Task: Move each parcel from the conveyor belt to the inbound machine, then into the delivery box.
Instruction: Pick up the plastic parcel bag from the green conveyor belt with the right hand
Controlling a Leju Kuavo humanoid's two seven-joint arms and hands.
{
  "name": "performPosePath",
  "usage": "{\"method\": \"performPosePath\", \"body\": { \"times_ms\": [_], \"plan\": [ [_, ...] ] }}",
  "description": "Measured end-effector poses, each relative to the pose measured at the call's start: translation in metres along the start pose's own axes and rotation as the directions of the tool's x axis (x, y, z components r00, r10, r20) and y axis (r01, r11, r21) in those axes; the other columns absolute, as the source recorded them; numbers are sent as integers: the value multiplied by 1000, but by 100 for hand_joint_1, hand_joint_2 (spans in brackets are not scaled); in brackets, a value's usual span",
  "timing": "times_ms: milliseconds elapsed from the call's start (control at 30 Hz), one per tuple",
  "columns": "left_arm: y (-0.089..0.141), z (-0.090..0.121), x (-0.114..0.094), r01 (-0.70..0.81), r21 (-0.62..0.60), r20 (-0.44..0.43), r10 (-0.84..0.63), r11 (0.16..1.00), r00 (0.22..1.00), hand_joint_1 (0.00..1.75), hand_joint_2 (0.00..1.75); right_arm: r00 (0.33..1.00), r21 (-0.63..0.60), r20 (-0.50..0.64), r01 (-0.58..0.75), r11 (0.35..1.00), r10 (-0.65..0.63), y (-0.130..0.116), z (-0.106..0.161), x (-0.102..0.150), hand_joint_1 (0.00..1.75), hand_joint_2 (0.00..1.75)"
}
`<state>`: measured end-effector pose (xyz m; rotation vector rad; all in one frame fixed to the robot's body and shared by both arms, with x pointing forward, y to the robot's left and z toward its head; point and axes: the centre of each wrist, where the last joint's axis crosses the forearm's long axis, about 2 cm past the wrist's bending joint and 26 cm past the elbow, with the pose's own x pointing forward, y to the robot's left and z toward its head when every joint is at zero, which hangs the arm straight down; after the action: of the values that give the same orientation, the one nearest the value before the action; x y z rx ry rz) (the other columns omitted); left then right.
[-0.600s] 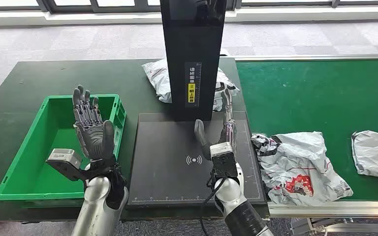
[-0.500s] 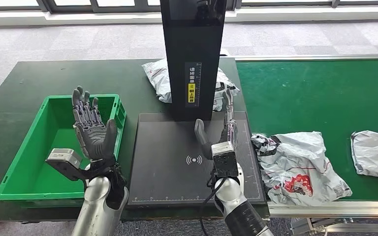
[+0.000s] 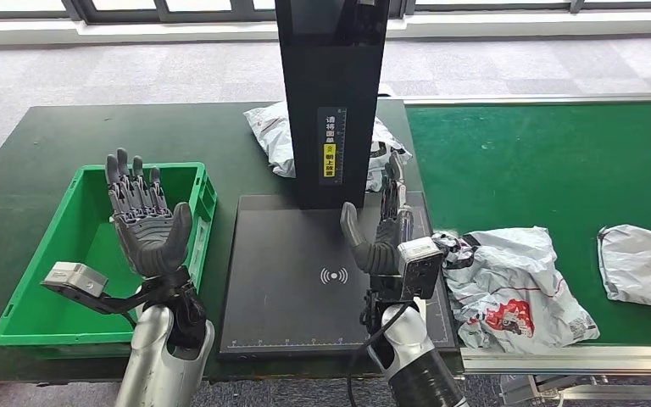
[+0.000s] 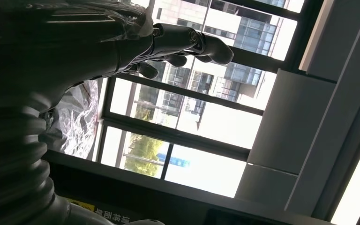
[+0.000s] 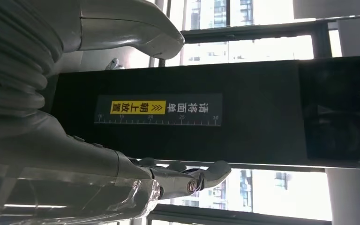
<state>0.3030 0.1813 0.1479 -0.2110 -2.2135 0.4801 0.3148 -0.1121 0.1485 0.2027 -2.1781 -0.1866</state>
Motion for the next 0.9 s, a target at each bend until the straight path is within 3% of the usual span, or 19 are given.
{"method": "performPosePath", "body": {
  "times_ms": [433, 533, 667, 733, 767, 833, 900],
  "plan": [
    [3, 2, -2, -4, -53, -10, 3, 999, 1000, 0, 175, 997, 34, 26, -75, 997, 74, -3, 0, 0, 0, 175],
    [3, 2, -2, 34, -67, -3, -34, 997, 999, 0, 175, 975, -11, 61, -213, 977, 213, -6, -2, 0, 0, 175],
    [4, 2, 1, 80, -80, 11, -79, 994, 997, 0, 175, 864, -77, 129, -480, 874, 486, -21, -8, -3, 0, 175],
    [6, 4, 1, 95, -80, 12, -94, 992, 995, 0, 175, 759, -58, 185, -626, 778, 625, -33, -12, -2, 0, 175],
    [6, 5, 2, 101, -79, 12, -101, 992, 995, 0, 175, 667, -53, 229, -719, 693, 709, -42, -17, 0, 0, 175],
    [7, 6, 2, 112, -74, 14, -112, 991, 994, 0, 175, 402, -64, 290, -897, 437, 868, -70, -28, 6, 0, 175],
    [9, 5, 4, 123, -64, 16, -123, 990, 992, 0, 175, 172, -72, 242, -978, 194, 955, -105, -31, 9, 0, 175]
  ]
}}
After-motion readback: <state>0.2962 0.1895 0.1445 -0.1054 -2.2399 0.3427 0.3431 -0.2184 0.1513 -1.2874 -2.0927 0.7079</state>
